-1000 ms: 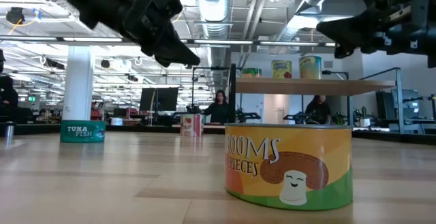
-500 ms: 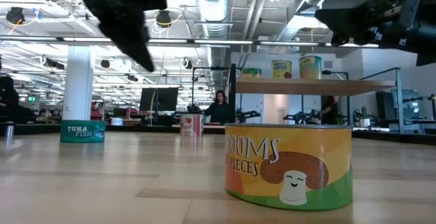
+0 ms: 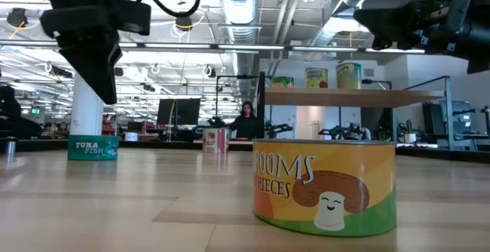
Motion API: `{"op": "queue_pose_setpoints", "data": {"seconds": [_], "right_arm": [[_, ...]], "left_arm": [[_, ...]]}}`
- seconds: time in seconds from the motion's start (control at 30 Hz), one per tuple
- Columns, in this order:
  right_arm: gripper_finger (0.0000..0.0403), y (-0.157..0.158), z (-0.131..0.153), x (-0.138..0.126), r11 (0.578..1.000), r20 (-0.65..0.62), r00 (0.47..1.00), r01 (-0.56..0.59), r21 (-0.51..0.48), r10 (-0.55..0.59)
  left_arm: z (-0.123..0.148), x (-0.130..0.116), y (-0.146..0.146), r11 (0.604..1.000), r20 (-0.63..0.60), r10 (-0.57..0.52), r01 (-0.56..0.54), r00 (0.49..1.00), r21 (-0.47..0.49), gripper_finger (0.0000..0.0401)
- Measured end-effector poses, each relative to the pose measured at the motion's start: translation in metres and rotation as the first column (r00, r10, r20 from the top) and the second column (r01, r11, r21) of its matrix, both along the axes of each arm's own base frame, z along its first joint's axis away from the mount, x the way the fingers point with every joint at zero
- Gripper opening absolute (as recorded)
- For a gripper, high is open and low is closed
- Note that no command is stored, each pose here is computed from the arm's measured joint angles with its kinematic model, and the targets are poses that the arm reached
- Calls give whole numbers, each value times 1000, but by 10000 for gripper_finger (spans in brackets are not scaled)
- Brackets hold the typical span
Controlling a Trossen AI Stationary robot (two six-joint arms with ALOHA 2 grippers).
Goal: Pick and place cans onto a shelf
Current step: Put the canned tuna on the shelf
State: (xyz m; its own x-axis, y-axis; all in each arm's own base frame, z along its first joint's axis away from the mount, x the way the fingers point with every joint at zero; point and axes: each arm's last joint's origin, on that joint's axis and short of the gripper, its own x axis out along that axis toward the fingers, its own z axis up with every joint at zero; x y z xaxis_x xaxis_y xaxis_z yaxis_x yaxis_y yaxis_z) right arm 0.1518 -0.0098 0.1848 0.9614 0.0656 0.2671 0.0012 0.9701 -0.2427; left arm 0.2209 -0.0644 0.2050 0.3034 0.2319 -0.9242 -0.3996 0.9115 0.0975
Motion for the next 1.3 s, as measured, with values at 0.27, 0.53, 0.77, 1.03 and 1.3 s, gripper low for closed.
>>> {"op": "queue_pose_setpoints", "data": {"seconds": [0.27,0.53,0.77,1.03,1.3], "right_arm": [[5,0,1,0,1000,15,1000,-3,2,3],[5,0,0,0,998,-3,1000,-19,58,19],[5,0,0,0,999,-2,1000,-14,43,14],[5,0,2,-1,1000,25,1000,3,-10,-2],[5,0,3,-1,1000,38,999,10,-26,-9]], "left_arm": [[-19,-27,12,1000,43,-2,3,999,-19,186],[-10,-35,23,998,103,-66,64,992,21,187],[-26,-18,27,987,31,-160,160,987,19,187],[-43,-12,25,987,-48,-155,153,987,-49,182],[-58,-5,24,982,-119,-191,190,974,-21,75]]}}
